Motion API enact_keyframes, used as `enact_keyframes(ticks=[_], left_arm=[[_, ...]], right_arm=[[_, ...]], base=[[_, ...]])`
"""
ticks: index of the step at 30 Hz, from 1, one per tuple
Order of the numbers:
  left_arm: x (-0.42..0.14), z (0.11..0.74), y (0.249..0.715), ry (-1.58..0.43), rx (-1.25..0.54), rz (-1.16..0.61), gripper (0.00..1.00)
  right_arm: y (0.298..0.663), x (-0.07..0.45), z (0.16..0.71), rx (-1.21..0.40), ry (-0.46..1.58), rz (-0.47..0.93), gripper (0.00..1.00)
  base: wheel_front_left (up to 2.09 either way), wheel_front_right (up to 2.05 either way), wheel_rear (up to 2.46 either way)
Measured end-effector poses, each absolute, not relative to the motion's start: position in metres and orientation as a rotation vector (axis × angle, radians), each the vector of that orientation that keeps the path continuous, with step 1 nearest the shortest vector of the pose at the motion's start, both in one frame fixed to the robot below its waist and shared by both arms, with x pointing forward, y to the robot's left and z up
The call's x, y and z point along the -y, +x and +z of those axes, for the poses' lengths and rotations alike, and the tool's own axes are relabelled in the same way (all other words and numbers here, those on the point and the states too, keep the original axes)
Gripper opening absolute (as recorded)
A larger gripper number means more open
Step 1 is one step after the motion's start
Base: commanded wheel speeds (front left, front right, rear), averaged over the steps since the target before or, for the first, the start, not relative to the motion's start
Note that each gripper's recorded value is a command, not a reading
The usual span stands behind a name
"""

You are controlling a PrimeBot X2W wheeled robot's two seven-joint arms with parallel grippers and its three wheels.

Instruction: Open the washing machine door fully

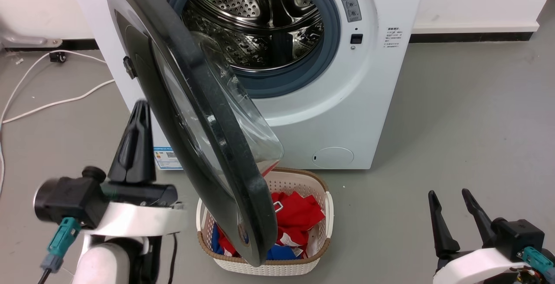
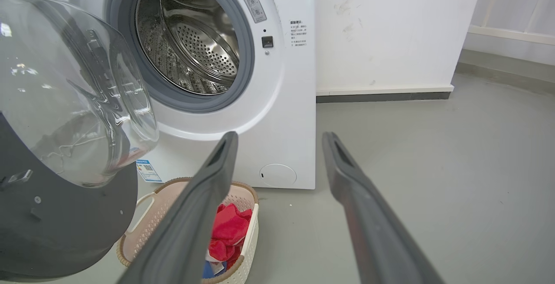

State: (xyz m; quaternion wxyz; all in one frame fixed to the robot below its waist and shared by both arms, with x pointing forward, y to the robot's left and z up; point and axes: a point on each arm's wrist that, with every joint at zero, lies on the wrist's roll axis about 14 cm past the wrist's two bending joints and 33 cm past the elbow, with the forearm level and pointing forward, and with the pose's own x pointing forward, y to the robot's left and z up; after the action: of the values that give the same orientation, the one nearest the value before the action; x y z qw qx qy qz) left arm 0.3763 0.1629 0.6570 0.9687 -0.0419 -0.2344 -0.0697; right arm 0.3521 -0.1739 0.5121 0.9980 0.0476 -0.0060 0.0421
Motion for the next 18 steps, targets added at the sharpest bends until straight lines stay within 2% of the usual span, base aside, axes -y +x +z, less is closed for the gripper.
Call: enact_keyframes(ticks=[7,13,18], left_arm=[[-0.118,0.720,0.352,-0.137,0.651,-0.289,0.00],[-0.063,0.722,0.336,-0.214,0.592,-0.491,0.00],[-0.022,0.692,0.322,-0.241,0.435,-0.647,0.00]], right_arm=[[0.352,0.176,0.514,0.017,0.090,0.080,1.00],[0.351,0.180,0.513,0.009,0.090,0.067,1.00],[0.351,0.184,0.511,0.001,0.088,0.054,1.00]], base=[[0.00,0.00,0.00],[0.00,0.00,0.00],[0.00,0.00,0.00]])
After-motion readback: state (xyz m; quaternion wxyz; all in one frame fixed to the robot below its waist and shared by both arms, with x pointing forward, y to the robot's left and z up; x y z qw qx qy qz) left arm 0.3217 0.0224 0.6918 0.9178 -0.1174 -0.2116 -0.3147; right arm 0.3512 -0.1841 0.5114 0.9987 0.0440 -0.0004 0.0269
